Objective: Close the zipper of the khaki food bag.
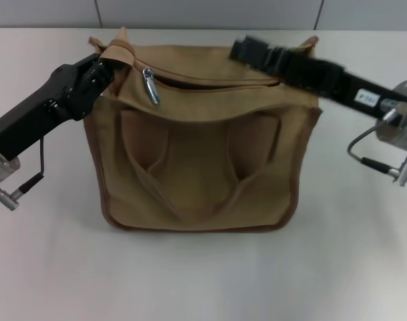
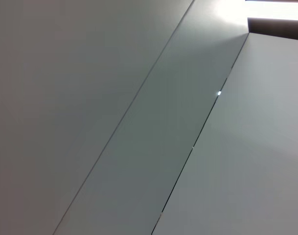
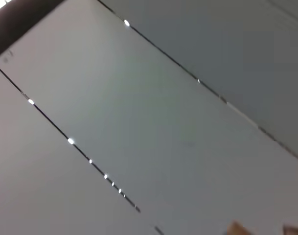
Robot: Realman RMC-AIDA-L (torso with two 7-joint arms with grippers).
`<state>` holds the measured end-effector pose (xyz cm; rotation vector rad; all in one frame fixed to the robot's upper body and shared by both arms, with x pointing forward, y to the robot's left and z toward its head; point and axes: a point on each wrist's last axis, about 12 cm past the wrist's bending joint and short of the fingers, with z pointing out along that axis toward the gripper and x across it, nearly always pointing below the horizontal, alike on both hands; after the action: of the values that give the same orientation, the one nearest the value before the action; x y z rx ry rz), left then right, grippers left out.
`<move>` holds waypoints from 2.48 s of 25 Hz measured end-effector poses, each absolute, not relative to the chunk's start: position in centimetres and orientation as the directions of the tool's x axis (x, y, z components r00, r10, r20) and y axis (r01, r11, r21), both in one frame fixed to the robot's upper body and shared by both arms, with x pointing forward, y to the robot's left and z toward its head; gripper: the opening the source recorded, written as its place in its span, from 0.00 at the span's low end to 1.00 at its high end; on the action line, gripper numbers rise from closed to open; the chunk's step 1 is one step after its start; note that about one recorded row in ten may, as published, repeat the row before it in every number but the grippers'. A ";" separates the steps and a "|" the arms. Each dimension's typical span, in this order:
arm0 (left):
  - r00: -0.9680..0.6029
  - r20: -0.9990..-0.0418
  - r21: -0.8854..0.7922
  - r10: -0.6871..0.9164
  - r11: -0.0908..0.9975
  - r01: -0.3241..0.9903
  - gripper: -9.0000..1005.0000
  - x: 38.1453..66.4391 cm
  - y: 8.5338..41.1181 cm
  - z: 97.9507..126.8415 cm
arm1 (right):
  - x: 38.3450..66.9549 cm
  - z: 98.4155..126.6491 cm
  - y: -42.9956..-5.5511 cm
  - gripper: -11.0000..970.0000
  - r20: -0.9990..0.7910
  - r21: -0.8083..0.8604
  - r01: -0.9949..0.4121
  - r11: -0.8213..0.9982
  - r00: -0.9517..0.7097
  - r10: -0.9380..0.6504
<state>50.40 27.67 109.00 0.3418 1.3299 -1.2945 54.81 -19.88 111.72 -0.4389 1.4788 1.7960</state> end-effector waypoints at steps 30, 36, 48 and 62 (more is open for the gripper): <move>-0.271 -0.837 -0.442 -0.475 0.296 0.847 0.03 51.4 27.0 110.2 | 55.9 110.6 -13.2 0.82 -0.683 0.715 -0.699 0.018 -0.692 0.234; -0.270 -0.838 -0.440 -0.475 0.295 0.848 0.03 51.5 26.9 110.2 | 56.0 110.7 -13.0 0.81 -0.691 0.708 -0.706 0.023 -0.686 0.227; -0.268 -0.837 -0.438 -0.478 0.292 0.850 0.03 51.6 26.8 110.3 | 56.3 110.1 -13.2 0.65 -0.692 0.714 -0.696 0.077 -0.684 0.232; -0.266 -0.834 -0.437 -0.483 0.283 0.854 0.03 51.4 26.8 110.4 | 55.7 109.9 -13.2 0.10 -0.731 0.672 -0.737 0.073 -0.644 0.228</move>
<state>51.44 26.82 110.38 0.3930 1.2856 -1.3418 55.75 -13.19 109.86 -0.5171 1.6193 1.6681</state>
